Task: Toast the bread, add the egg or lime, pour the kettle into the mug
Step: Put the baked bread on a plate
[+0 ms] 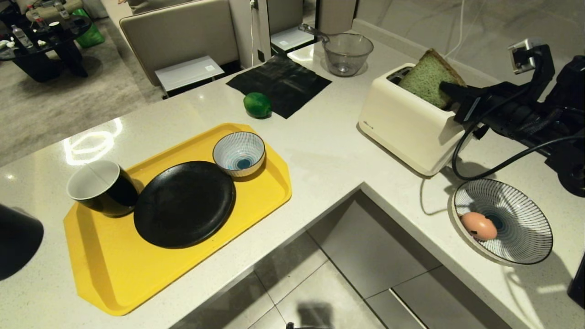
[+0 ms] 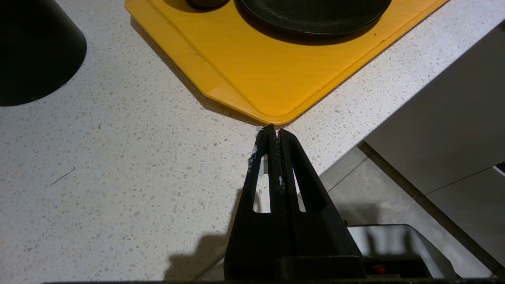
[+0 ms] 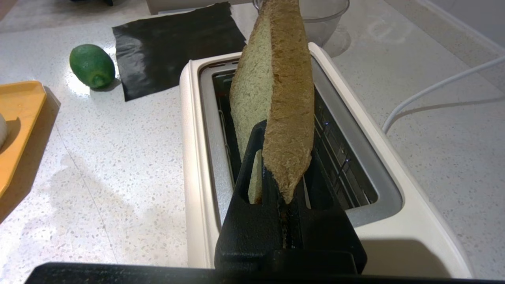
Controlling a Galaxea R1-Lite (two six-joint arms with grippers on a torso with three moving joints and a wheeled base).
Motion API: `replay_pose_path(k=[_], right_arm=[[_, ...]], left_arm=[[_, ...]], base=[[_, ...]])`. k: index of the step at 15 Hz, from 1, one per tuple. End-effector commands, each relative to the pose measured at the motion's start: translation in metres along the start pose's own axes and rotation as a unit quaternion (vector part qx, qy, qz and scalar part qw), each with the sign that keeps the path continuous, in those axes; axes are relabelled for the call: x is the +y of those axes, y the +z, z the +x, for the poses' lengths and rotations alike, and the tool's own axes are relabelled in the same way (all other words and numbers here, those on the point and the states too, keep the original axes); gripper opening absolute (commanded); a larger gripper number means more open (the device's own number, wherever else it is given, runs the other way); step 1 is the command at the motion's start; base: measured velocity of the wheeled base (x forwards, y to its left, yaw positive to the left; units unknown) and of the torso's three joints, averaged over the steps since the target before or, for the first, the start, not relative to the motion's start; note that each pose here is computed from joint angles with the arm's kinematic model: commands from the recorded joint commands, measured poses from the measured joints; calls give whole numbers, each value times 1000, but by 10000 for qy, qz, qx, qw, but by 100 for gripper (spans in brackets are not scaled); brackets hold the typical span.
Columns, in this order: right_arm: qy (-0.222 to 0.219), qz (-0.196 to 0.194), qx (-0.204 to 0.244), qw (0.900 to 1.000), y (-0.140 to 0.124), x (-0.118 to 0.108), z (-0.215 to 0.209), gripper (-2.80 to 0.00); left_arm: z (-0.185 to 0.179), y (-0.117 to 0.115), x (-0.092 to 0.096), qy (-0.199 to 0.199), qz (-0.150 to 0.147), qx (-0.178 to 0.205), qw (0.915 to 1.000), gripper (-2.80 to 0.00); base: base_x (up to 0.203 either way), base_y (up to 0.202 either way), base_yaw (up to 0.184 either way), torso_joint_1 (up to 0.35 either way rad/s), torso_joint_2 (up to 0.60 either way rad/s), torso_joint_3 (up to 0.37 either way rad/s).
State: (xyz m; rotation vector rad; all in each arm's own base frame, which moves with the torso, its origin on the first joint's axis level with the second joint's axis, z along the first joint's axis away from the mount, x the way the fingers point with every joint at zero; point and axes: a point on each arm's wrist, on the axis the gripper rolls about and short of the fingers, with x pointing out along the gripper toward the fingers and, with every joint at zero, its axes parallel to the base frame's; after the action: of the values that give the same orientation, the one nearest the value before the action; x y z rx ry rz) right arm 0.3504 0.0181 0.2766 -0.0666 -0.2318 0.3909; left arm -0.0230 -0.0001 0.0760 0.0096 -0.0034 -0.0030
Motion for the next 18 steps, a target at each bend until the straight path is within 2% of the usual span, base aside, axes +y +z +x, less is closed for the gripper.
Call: replay_pose_path(k=[1,3,5,7,13,18], right_arm=[[26,-177,-39,9998,3,3,-5,-280],[33,-606,-40,9981,7,6,-14,-280],[8,-778,-103,9969,14,10,-24,-280],[-48,-916,-384,9950,29,14,-36,-280],[-785,-1021,-994,9867,74,20,-65,-280],[-990,-1092,-1527,9772,111,30,-94,-280]], left_arm=[[0,0,0,0,-2,4,10000,-280],[0,0,0,0,-2,9,10000,-280],[0,0,0,0,-2,9,10000,-280],[0,0,0,0,-2,9,10000,-280],[0,0,0,0,-2,6,10000,-280],[0,0,0,0,-2,9,10000,-280]], base=[[0,0,0,0,0,0],[0,0,0,0,0,0],[0,0,0,0,0,0],[0,0,0,0,0,0],[0,0,0,0,0,0],[0,0,0,0,0,0]])
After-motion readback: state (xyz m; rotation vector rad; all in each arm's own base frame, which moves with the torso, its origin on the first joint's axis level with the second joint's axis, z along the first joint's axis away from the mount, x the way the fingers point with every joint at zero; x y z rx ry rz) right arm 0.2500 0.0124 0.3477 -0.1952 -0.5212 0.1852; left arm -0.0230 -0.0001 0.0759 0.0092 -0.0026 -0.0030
